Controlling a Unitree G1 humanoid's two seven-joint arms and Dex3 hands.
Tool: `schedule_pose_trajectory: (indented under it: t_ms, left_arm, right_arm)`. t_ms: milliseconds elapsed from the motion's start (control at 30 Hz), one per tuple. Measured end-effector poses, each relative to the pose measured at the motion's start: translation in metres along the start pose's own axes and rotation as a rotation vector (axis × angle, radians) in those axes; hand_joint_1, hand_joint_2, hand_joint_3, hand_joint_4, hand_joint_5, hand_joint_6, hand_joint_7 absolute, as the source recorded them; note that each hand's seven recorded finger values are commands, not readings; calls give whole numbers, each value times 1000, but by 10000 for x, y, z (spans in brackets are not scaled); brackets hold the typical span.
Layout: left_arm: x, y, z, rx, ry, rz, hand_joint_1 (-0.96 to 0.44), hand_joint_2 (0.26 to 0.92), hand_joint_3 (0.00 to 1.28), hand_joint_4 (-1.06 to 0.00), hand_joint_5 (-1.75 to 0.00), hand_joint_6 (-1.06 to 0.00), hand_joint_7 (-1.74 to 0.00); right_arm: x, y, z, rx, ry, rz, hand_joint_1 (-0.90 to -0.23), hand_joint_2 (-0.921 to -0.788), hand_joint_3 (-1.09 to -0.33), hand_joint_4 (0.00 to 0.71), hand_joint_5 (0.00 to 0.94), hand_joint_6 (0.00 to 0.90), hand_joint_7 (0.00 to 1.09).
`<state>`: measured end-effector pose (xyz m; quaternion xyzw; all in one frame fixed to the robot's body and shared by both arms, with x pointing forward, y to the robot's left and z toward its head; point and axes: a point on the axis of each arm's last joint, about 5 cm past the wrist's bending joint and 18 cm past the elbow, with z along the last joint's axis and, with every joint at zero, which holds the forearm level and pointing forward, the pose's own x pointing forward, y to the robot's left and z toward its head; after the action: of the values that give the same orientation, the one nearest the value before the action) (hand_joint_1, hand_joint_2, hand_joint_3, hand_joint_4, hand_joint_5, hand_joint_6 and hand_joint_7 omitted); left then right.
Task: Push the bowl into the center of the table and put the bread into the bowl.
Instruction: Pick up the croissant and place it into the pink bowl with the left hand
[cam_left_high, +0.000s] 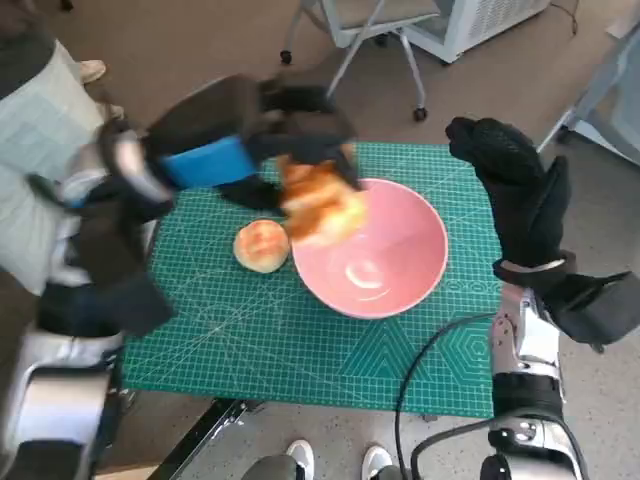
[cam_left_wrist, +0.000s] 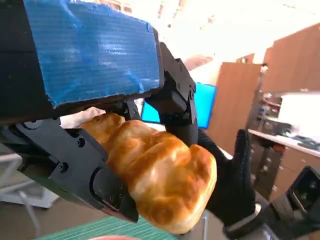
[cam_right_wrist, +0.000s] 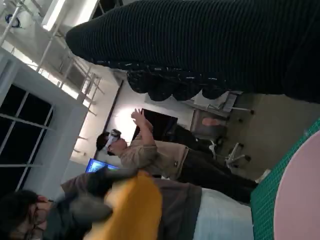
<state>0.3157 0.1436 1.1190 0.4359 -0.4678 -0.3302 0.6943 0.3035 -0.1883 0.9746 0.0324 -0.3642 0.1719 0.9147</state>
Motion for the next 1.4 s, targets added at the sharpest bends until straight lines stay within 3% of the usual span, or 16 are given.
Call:
schedule_pose_trajectory:
  t_ms: [400, 500, 600, 633, 667, 700, 767, 800, 900, 1100, 1400]
  left_arm:
    - [399, -350, -176, -34, 99, -174, 0, 920, 85, -646, -1103, -634, -1259]
    - [423, -448, -223, -85, 148, -200, 0, 921, 126, -589, -1172, -596, -1287]
    - [420, -531, -261, -127, 185, -219, 0, 921, 214, -457, -1309, -524, -1358]
    - [414, -557, -273, -137, 197, -231, -69, 921, 226, -417, -1197, -509, -1379]
    - [407, -576, -284, -145, 208, -244, -169, 921, 237, -405, -948, -493, -1403]
    - [401, -590, -292, -149, 218, -257, -140, 894, 224, -390, -822, -447, -1270]
    - [389, -617, -306, -150, 236, -291, -73, 851, 140, -389, -397, -414, -745]
    - [385, -631, -312, -148, 245, -311, -63, 843, 106, -373, -257, -394, -574]
    - [373, -667, -326, -147, 270, -356, -55, 833, 59, -344, -87, -364, -348]
    - [346, -708, -346, -121, 312, -417, -84, 825, 14, -216, -9, -310, -135]
    - [245, -719, -398, -117, 373, -441, -158, 818, 3, -108, 0, -269, -62]
  right_arm:
    - [-2, 8, 16, 0, -12, 0, -660, -921, -724, 201, 5, 59, 537]
    - [-6, 9, 27, -2, -17, 1, -660, -921, -722, 202, 5, 58, 532]
    - [-21, 8, 33, -4, -18, -1, -657, -921, -720, 203, 5, 59, 526]
    - [-27, 7, 34, -4, -17, -2, -658, -921, -719, 203, 5, 60, 524]
    - [-34, 5, 34, -4, -15, -4, -658, -921, -718, 204, 5, 62, 522]
    - [-39, 4, 34, -4, -14, -5, -658, -921, -718, 204, 5, 63, 520]
    - [-53, 0, 34, -4, -10, -10, -657, -921, -717, 205, 5, 67, 516]
    - [-59, -3, 35, -4, -9, -12, -656, -921, -717, 205, 5, 69, 514]
    - [-65, -10, 37, -5, -8, -15, -656, -921, -716, 206, 5, 76, 510]
    - [-70, -19, 37, -5, -6, -24, -655, -921, -713, 208, 5, 89, 501]
    - [-81, -19, 25, -3, -2, -38, -653, -921, -714, 207, 3, 94, 489]
